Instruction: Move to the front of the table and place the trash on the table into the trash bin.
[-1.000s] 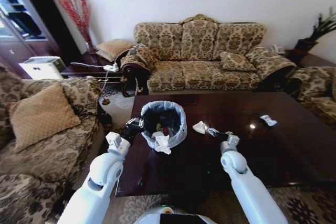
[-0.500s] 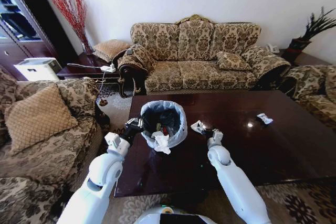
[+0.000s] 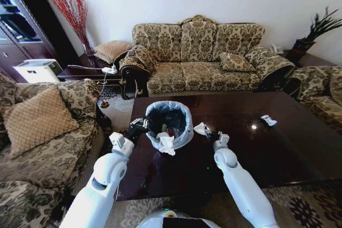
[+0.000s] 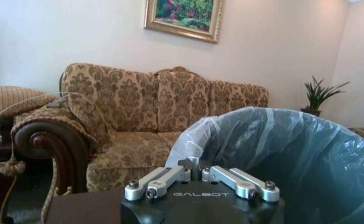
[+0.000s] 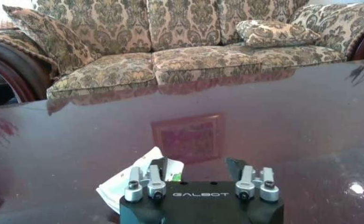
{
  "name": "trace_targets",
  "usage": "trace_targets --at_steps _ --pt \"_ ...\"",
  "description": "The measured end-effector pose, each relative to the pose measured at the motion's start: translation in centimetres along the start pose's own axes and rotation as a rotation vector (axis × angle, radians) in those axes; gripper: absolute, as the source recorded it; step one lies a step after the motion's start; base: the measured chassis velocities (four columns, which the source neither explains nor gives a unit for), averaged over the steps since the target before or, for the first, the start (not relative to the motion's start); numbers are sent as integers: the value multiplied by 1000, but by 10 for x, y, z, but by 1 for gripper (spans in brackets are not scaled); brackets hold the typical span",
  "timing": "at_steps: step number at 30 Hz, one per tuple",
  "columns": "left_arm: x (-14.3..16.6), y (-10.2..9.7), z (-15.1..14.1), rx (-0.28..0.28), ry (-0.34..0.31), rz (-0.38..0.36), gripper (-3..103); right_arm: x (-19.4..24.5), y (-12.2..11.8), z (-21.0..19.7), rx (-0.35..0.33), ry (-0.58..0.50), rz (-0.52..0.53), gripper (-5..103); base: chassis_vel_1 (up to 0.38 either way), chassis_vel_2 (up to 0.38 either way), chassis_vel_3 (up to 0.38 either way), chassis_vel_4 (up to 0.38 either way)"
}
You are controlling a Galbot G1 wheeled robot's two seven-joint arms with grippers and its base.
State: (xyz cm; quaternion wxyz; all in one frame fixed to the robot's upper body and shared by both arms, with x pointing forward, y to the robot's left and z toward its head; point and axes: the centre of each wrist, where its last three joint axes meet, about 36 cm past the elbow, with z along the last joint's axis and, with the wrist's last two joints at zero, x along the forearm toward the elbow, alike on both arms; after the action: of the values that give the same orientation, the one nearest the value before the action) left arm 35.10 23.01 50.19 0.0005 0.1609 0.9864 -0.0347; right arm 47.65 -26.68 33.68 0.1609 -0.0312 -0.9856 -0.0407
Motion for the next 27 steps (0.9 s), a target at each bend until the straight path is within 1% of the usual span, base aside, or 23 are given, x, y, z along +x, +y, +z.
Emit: trace_targets --at_steps 3,4,7,9,10,11,12,13,16,18,19,20,21,22,23,25,26,27 --pt "-1 0 0 0 -1 6 3 -1 -2 4 -2 7 -2 51 0 0 0 0" --pt "-1 0 0 0 -1 6 3 -1 -2 4 -2 7 -2 51 0 0 0 0" --pt "-1 -1 0 2 -2 10 3 -3 -3 10 -10 18 -7 39 0 0 0 0" --pt "-1 -1 0 3 -2 11 3 -3 -4 11 -12 19 -9 39 0 0 0 0" --pt "-1 -2 0 3 -2 13 3 -3 -4 13 -14 21 -11 31 0 0 0 0" --pt "0 -2 0 3 -2 14 3 -4 -5 14 -15 22 -12 31 0 0 0 0" --pt "0 -2 -1 3 -3 15 3 -4 -6 14 -16 24 -12 27 0 0 0 0" --pt "0 -2 -1 3 -3 15 3 -4 -6 14 -16 24 -12 27 0 0 0 0" --pt "2 -3 -2 2 -6 18 3 -3 -8 15 -17 22 -16 15 0 0 0 0" --pt "2 -3 -3 2 -7 18 3 -3 -8 15 -17 22 -16 15 0 0 0 0" --pt "3 -4 -3 1 -8 19 3 -1 -8 13 -16 14 -18 8 0 0 0 0" --pt "4 -4 -3 1 -8 20 3 0 -7 9 -15 4 -19 8 0 0 0 0" --pt "4 -4 -3 2 -8 20 3 1 -7 7 -14 1 -19 3 0 0 0 0" --pt "4 -4 -3 2 -8 20 3 1 -7 7 -14 1 -19 3 0 0 0 0" --pt "5 -4 -3 2 -7 20 3 2 -7 4 -10 -2 -22 0 0 0 0 0" --pt "5 -4 -3 0 -5 22 3 2 -6 2 1 -3 -38 11 0 0 0 0" --pt "5 -4 -3 0 -5 22 3 2 -6 2 1 -3 -38 11 0 0 0 0" --pt "5 -5 -3 0 -5 23 3 0 -2 1 9 -4 -50 16 0 0 0 0"
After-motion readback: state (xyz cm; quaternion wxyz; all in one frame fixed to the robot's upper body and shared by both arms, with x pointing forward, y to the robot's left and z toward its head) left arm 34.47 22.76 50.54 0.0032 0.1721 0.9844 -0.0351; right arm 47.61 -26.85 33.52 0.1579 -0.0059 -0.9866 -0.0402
